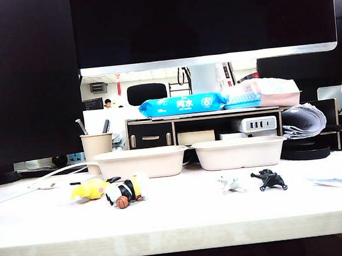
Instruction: Put the dolls with similar sizes into the same paper box, while dolls with different sizes go into separate paper boxes.
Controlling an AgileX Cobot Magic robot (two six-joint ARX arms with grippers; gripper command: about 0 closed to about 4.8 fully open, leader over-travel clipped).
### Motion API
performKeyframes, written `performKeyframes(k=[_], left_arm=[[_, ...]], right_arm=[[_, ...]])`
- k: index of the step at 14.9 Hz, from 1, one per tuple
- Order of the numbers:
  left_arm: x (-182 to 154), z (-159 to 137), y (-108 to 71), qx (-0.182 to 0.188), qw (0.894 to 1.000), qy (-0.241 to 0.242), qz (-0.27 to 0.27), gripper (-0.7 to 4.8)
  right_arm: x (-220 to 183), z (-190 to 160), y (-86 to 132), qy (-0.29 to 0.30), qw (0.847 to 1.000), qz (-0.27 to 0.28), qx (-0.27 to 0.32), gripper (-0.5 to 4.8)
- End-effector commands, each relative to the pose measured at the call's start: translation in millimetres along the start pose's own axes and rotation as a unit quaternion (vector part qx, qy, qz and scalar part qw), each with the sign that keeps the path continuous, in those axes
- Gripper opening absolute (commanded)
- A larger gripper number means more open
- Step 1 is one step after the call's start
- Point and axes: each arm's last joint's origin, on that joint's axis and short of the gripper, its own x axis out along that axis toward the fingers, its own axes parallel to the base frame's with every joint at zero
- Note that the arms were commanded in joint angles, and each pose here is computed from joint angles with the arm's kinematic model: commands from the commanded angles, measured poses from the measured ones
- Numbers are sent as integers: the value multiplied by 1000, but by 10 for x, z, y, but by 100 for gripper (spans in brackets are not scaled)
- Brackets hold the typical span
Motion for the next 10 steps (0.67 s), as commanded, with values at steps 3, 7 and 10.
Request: performKeyframes(k=[3, 7, 10], left_arm=[[-2, 23, 1, 9, 1000, -8, 2, -4], [-3, 38, 1, 5, 1000, -15, 1, 0], [-54, 282, -19, -81, 991, -101, -34, 287]], right_arm=[[4, 22, 0, -18, 1000, -1, 2, -6], [2, 34, 5, -21, 1000, 6, 7, -4], [-167, 473, 49, -77, 994, 70, 40, 305]])
